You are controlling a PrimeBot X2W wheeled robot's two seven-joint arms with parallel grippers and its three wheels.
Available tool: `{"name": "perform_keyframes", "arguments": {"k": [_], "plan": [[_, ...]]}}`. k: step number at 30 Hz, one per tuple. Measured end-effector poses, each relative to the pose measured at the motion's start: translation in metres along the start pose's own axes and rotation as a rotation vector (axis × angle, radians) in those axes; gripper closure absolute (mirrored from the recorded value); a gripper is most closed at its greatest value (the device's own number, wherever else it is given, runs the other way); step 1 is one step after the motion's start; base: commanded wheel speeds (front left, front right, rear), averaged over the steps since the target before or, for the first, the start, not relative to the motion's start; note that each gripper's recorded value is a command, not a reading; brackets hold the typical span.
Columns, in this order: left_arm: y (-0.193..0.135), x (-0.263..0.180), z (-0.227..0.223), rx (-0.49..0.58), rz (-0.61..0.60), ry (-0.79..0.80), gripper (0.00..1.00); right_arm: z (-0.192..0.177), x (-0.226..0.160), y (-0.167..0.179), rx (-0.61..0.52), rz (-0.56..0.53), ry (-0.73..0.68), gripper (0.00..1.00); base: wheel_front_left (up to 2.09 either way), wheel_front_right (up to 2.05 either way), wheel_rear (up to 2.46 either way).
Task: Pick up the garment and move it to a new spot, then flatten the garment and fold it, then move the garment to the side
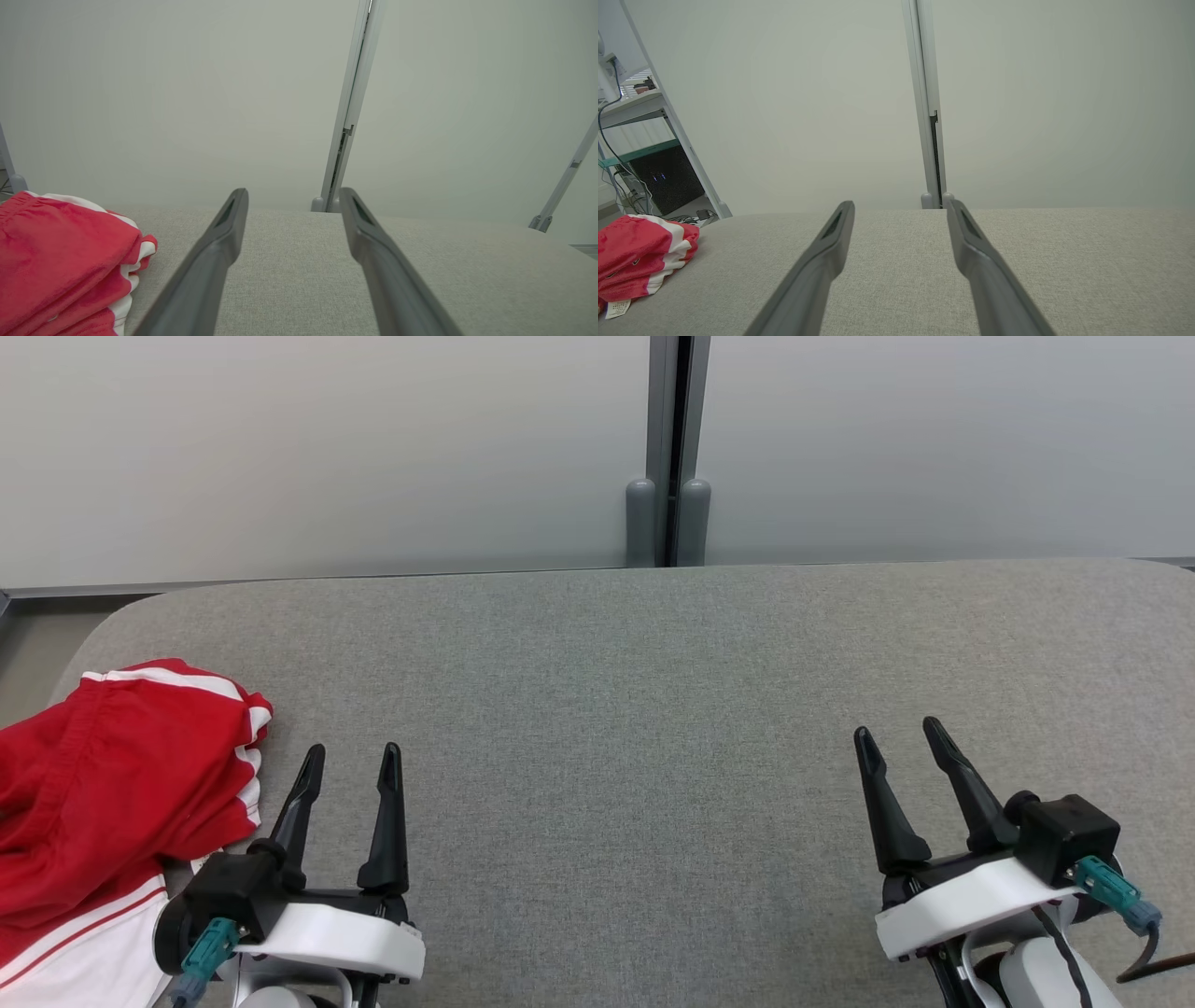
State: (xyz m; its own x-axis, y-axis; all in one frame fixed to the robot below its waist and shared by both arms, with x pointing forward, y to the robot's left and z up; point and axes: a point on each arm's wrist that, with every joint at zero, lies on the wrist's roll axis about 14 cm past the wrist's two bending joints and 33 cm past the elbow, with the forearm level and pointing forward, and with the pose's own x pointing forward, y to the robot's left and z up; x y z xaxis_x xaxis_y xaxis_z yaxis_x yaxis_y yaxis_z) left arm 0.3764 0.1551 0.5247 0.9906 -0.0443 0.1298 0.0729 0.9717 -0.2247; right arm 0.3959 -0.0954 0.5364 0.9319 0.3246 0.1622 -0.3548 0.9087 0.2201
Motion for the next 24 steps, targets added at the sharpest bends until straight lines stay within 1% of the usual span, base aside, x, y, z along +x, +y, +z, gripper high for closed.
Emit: {"name": "perform_keyframes", "arguments": {"k": [4, 24], "plan": [[-0.0018, -0.0001, 0.0004, 0.019, -0.006, -0.005, 0.00, -0.0002, 0.0010, 0.0025, -0.017, 0.012, 0.001, 0.00, 0.00, 0.00, 0.00], [-0.0004, -0.0001, -0.0019, 0.019, 0.000, 0.002, 0.00, -0.0025, 0.0024, 0.0022, -0.012, 0.011, 0.006, 0.00, 0.00, 0.00, 0.00]]}}
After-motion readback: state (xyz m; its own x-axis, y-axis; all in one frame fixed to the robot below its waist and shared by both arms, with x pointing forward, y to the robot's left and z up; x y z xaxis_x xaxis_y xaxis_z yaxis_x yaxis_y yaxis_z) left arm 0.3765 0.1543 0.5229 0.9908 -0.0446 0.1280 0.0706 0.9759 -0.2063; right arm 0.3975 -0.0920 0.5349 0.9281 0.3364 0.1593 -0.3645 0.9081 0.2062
